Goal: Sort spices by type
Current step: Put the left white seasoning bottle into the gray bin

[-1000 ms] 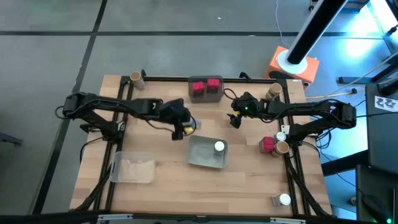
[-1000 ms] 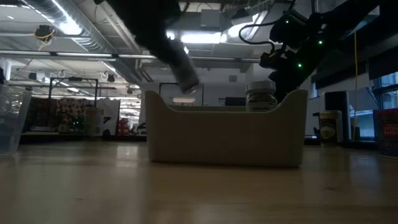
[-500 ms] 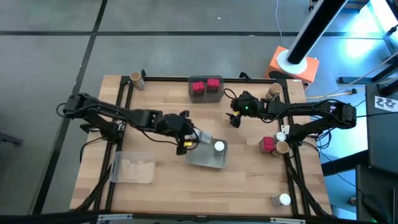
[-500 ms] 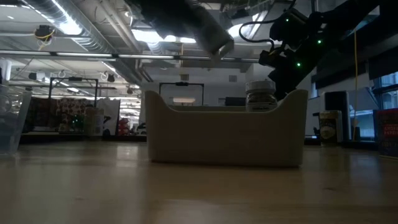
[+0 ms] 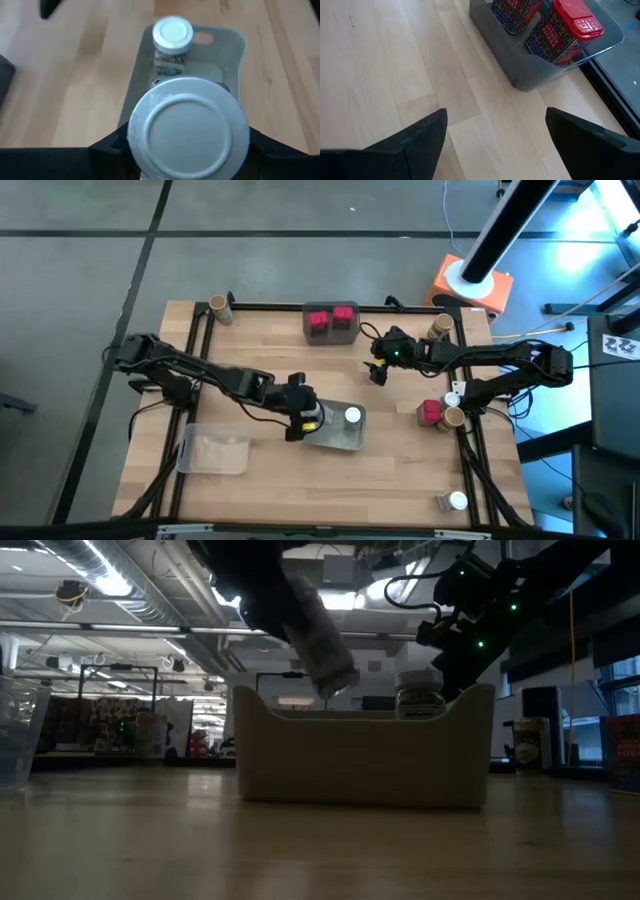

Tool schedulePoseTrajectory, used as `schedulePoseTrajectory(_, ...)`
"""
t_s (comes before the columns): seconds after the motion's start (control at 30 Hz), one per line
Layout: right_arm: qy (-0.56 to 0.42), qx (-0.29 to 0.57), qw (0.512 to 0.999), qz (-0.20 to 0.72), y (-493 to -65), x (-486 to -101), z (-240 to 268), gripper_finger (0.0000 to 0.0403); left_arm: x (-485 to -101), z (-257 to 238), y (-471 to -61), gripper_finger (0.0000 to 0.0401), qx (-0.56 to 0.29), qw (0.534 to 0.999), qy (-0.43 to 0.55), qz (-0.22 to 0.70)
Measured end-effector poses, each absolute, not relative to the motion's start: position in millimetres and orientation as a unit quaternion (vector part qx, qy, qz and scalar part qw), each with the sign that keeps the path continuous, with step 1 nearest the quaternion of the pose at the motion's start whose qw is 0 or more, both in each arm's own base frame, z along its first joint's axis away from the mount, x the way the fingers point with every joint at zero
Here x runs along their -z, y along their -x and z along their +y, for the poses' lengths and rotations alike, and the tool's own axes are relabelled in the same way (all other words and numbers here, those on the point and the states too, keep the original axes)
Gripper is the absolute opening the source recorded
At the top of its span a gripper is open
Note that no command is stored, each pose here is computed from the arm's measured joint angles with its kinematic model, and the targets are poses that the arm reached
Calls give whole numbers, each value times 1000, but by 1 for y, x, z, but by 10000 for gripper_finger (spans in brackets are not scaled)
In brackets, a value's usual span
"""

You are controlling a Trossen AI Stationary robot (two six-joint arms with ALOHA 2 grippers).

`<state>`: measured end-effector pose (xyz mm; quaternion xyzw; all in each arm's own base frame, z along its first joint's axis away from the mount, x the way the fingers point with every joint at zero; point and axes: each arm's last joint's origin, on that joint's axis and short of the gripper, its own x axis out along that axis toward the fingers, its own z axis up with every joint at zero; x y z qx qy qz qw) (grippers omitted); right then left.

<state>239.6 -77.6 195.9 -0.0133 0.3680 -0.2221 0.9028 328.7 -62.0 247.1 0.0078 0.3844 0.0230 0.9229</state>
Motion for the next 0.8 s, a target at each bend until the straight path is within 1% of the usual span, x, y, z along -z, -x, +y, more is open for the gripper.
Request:
schedulePoseTrajectory(0.23,13,222,904,365,-240,-196,-78,337,-230,-56,-348,193,-34,887,-40,459)
schedulePoseTrajectory(0.4,13,222,904,365,-240,-196,-78,337,-211,-43,-355,193,-49,866,-36,497)
schedulePoseTrajectory(0.6,13,222,904,365,-240,-196,-78,337,-196,-37,-360,194,-43,855,-25,517)
schedulePoseTrajectory(0.8,13,222,904,365,-240,-196,-78,337,-195,-37,-360,194,-42,854,-26,517)
